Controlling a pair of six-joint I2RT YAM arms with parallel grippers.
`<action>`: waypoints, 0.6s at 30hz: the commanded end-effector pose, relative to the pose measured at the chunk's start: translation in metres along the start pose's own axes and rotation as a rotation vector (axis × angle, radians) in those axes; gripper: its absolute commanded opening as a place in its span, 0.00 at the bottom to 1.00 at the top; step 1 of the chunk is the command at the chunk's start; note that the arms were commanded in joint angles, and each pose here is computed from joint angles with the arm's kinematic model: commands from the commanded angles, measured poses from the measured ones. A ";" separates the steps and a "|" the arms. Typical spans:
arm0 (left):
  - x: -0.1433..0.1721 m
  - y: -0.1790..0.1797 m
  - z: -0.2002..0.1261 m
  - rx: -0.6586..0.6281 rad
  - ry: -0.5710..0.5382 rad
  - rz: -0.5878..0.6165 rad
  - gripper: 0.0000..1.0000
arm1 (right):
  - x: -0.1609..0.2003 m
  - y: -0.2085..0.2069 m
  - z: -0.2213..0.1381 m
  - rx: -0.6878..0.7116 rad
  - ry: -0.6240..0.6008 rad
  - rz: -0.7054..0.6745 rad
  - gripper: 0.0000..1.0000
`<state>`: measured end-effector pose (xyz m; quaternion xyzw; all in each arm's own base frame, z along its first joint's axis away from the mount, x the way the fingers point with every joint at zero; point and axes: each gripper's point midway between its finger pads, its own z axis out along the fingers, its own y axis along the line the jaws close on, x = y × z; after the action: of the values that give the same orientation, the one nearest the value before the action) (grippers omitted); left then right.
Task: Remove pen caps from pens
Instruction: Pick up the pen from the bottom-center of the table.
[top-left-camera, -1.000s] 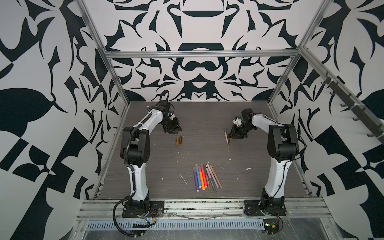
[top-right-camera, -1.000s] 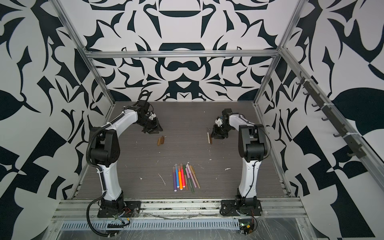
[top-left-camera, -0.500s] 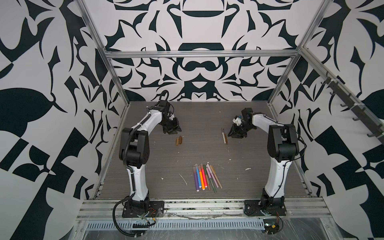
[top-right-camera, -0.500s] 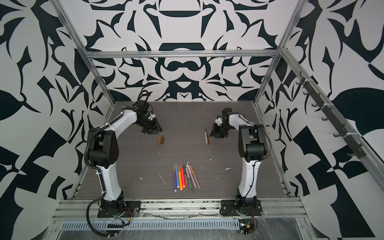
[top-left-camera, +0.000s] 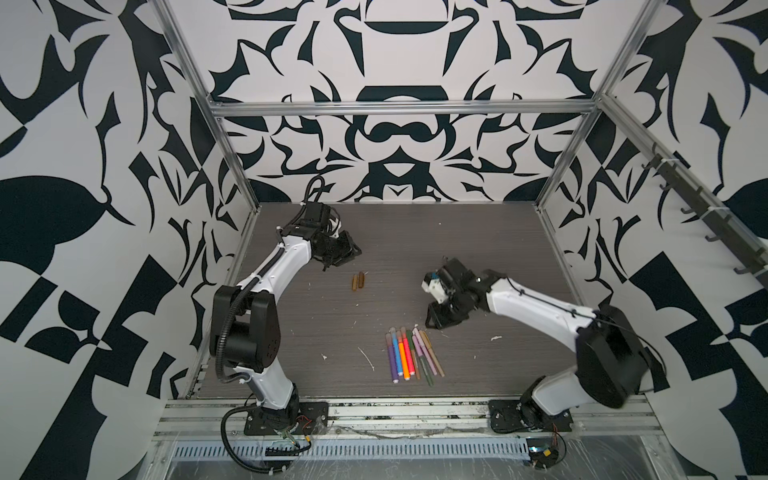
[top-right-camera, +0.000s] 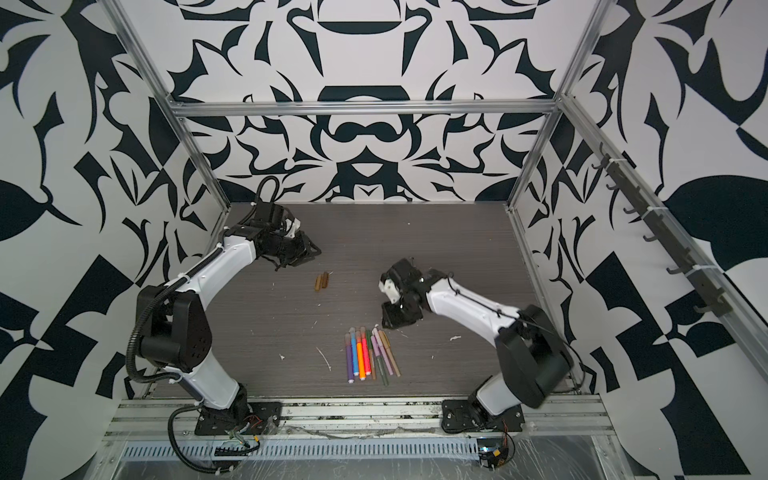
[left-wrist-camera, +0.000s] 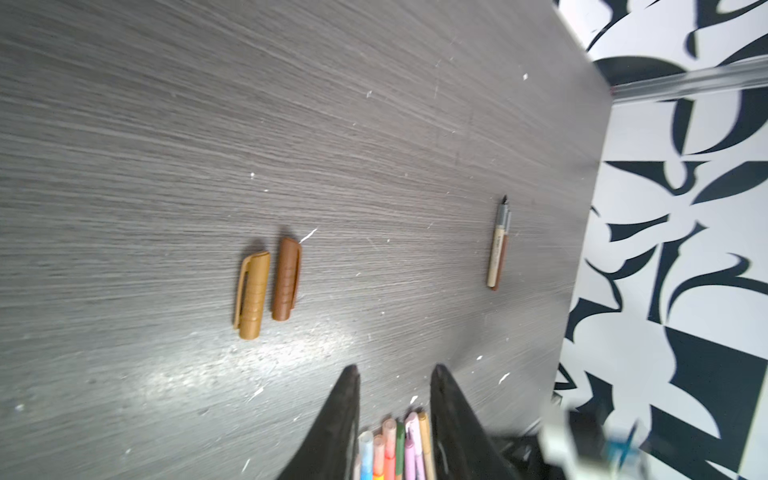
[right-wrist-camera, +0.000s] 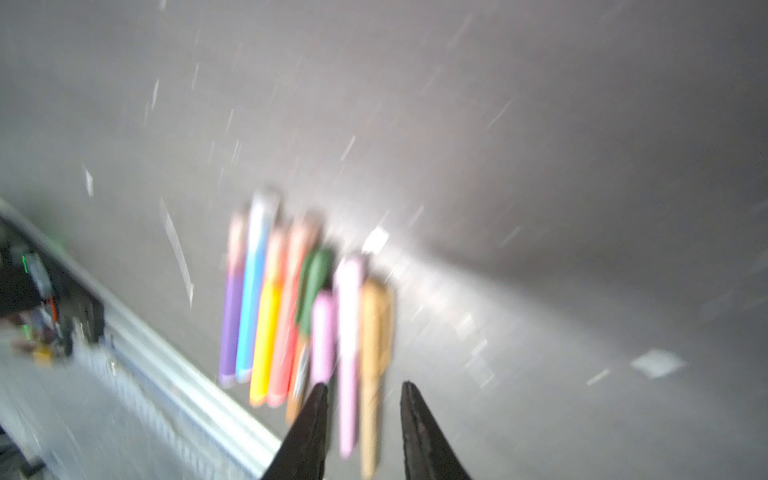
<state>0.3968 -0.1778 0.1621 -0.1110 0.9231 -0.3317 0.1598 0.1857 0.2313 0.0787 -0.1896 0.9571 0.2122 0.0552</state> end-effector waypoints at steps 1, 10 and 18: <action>-0.006 -0.010 -0.005 0.048 -0.057 -0.011 0.32 | 0.018 -0.012 -0.006 0.086 -0.098 0.092 0.32; 0.001 -0.007 -0.004 0.042 -0.036 -0.029 0.32 | 0.066 -0.006 0.013 0.110 -0.084 0.069 0.32; 0.001 -0.007 -0.005 0.044 -0.040 -0.037 0.31 | 0.074 -0.012 0.032 0.124 -0.040 0.114 0.31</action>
<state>0.3991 -0.1787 0.1609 -0.1331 0.9142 -0.3440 0.1679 0.1174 0.2035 0.0318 -0.1404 0.9763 0.1526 0.0621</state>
